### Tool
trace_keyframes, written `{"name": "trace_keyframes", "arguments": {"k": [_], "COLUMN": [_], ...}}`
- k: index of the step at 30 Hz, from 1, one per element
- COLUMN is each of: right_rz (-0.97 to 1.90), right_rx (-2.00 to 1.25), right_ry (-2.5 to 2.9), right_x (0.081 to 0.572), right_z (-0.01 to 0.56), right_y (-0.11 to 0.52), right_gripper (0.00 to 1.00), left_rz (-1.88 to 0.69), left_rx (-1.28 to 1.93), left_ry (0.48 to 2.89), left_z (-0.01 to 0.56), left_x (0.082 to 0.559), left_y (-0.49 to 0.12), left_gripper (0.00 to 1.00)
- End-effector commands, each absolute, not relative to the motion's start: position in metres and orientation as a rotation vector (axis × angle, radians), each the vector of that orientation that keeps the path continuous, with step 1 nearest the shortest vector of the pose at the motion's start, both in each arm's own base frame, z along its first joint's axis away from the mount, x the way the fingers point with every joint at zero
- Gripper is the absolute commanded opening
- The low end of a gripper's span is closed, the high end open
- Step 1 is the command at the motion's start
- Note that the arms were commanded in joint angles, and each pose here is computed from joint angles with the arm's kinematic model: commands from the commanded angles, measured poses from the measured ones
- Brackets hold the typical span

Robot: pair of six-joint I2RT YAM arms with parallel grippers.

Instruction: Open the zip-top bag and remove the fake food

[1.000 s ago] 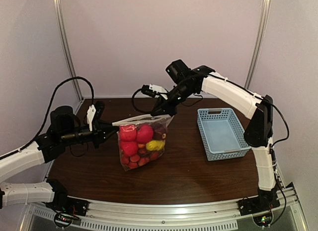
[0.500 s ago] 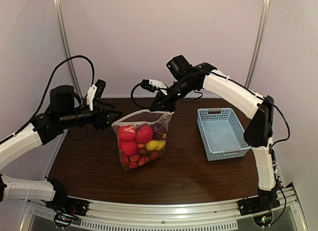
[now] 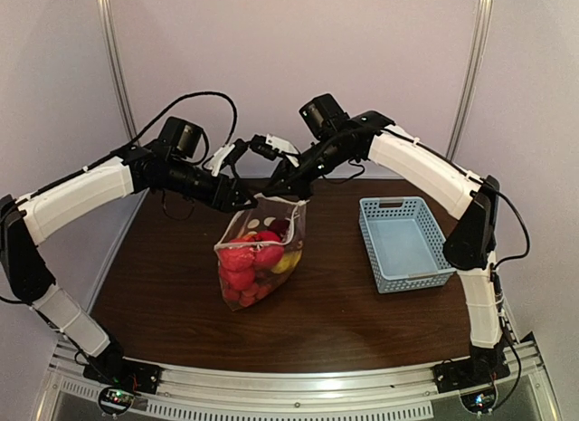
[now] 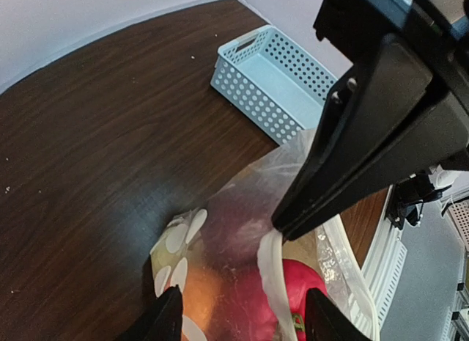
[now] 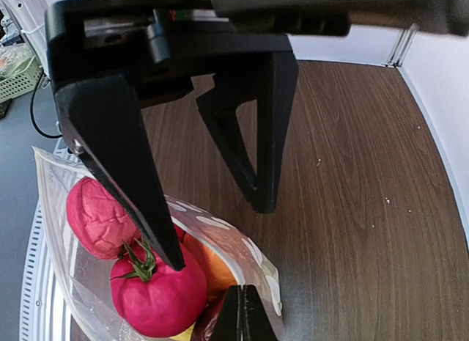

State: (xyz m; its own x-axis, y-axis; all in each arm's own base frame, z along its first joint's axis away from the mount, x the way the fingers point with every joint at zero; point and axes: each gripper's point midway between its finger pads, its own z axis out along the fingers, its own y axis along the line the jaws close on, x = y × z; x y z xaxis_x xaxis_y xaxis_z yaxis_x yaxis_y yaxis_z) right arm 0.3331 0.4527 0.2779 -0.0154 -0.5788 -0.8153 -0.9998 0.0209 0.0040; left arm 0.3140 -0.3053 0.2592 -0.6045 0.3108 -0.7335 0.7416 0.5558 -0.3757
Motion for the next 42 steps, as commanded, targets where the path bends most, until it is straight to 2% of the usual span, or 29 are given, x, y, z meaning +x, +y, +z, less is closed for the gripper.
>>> {"name": "trace_keyframes", "arguments": {"k": [1,2,4,8,10,11,13,15,18,22,25,33,42], "right_rz": [0.866,0.868,0.868,0.865,0.871,0.877,0.897,0.871,0.822,0.790,0.772,0.699,0.495], "right_rx": [-1.592,-1.592,-1.591,-1.589,-1.591,-1.589,-1.597,-1.626,-1.653,-1.630,-1.626,-1.598,-1.703], "right_ry": [1.592,1.590,1.588,1.589,1.587,1.590,1.578,1.537,1.504,1.518,1.549,1.610,1.668], "right_x": [0.332,0.331,0.331,0.332,0.329,0.328,0.321,0.312,0.301,0.293,0.290,0.289,0.280], "right_z": [0.304,0.305,0.306,0.306,0.309,0.311,0.320,0.332,0.341,0.343,0.334,0.301,0.237], "right_y": [0.458,0.459,0.458,0.458,0.457,0.455,0.448,0.436,0.419,0.406,0.400,0.393,0.392], "right_gripper": [0.00,0.00,0.00,0.00,0.00,0.03,0.24,0.38,0.46,0.43,0.40,0.37,0.34], "left_rz": [-0.970,-0.965,-0.972,-0.957,-0.939,-0.930,-0.907,-0.918,-0.958,-0.957,-0.971,-1.136,-1.197], "left_rx": [0.824,0.822,0.829,0.840,0.847,0.847,0.843,0.878,0.911,0.910,0.908,0.943,0.939], "left_ry": [2.223,2.234,2.257,2.299,2.294,2.284,2.246,2.154,1.979,1.782,1.706,1.849,1.885], "left_z": [0.267,0.264,0.256,0.244,0.243,0.246,0.257,0.280,0.323,0.371,0.379,0.292,0.252], "left_x": [0.307,0.308,0.308,0.310,0.313,0.315,0.322,0.325,0.327,0.334,0.337,0.348,0.344], "left_y": [-0.304,-0.304,-0.306,-0.306,-0.306,-0.306,-0.307,-0.312,-0.321,-0.326,-0.331,-0.359,-0.365], "left_gripper": [0.56,0.55,0.45,0.12,0.00,0.00,0.00,0.00,0.00,0.00,0.00,0.00,0.00]}}
